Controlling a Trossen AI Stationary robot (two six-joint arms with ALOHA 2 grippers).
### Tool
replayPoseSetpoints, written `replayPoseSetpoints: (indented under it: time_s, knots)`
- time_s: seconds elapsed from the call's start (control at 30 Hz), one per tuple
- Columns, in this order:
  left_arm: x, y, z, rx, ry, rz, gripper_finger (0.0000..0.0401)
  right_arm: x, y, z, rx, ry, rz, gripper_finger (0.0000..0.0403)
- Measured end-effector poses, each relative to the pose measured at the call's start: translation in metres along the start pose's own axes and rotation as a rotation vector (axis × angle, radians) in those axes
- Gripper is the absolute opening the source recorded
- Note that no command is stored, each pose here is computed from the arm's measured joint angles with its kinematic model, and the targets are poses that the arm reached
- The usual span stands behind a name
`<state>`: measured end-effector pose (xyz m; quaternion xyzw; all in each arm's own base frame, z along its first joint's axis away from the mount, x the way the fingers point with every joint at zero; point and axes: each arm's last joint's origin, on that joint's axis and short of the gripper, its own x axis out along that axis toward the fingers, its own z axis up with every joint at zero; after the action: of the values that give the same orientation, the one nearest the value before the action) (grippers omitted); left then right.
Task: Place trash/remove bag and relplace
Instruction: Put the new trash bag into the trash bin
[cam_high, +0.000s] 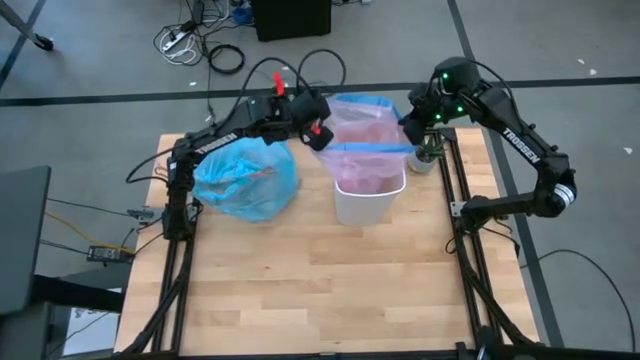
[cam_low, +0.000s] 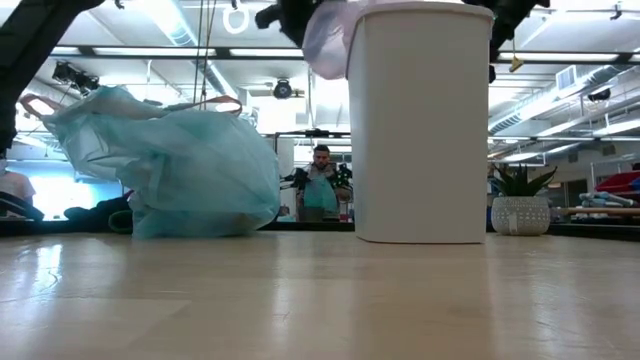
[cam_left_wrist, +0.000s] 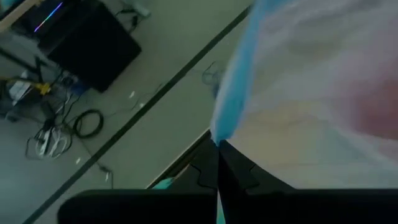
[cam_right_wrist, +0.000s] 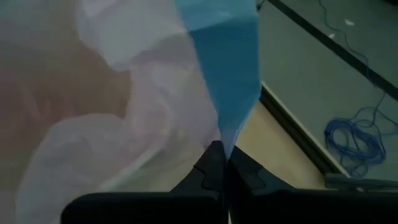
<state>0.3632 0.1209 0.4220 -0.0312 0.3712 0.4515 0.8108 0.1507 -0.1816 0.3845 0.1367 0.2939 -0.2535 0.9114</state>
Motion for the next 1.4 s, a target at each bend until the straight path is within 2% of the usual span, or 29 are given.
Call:
replayPoseSetpoints:
  time_s: [0.17,0.33,0.53,0.83,1.13,1.3,1.4]
  knots:
    - [0.029,0.013,-0.006,-0.036,0.105,-0.023,0.0005,0.001,-0.014,-0.001,0.024,0.001,-0.002,0.0]
    - [0.05,0.008,-0.018,-0.039,0.216,-0.157,0.0005,0.006,-0.026,-0.009,0.083,0.062,0.045,0.0]
    - [0.059,-0.006,-0.03,-0.022,0.297,-0.299,0.0005,0.007,-0.029,-0.018,0.116,0.142,0.105,0.0]
    - [0.044,-0.034,-0.039,0.042,0.324,-0.452,0.0005,0.002,-0.021,-0.026,0.097,0.174,0.272,0.0]
    - [0.009,-0.063,-0.041,0.107,0.268,-0.543,0.0005,-0.02,-0.006,-0.029,0.051,0.159,0.279,0.0]
    - [0.002,-0.074,-0.039,0.106,0.207,-0.568,0.0005,-0.038,0.008,-0.031,0.04,0.12,0.285,0.0]
    - [0.001,-0.074,-0.038,0.106,0.193,-0.552,0.0005,-0.047,0.017,-0.036,0.059,0.144,0.303,0.0]
